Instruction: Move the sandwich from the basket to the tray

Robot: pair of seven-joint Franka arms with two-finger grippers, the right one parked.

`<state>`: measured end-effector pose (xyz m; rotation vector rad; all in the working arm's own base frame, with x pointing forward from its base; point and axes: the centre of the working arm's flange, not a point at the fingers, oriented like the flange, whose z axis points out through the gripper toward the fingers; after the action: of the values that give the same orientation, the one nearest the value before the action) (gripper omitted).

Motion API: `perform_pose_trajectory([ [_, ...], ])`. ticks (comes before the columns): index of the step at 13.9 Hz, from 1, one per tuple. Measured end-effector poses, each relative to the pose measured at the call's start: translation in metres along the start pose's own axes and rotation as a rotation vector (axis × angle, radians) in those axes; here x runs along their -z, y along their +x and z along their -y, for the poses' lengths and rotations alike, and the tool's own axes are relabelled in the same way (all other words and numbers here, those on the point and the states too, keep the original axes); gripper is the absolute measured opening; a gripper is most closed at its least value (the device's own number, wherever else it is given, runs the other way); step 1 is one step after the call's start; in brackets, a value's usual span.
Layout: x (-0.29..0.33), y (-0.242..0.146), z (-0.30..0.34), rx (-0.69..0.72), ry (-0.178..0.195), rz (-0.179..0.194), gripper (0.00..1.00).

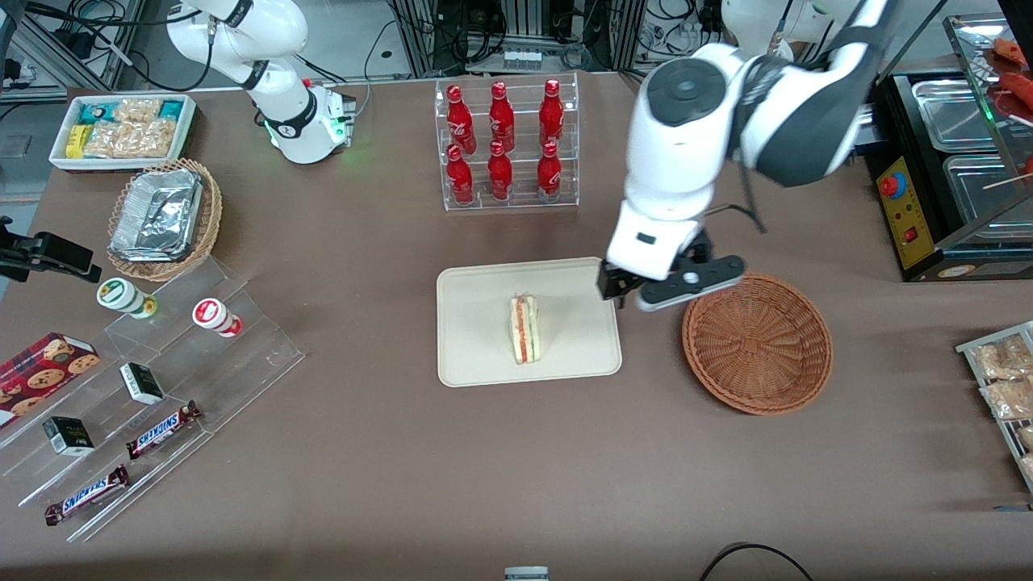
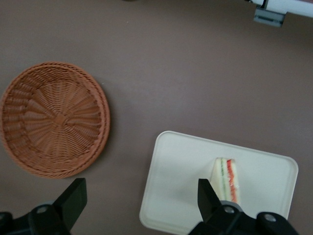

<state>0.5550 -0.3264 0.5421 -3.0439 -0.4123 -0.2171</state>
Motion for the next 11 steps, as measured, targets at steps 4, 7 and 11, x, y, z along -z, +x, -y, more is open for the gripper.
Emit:
perform_pose_trajectory([
  [4, 0.047, 0.023, 0.075, -0.080, 0.019, 0.042, 1.00],
  [7, 0.080, 0.036, 0.134, -0.125, 0.012, 0.057, 1.00],
  [11, 0.097, 0.058, 0.207, -0.181, -0.021, 0.079, 1.00],
])
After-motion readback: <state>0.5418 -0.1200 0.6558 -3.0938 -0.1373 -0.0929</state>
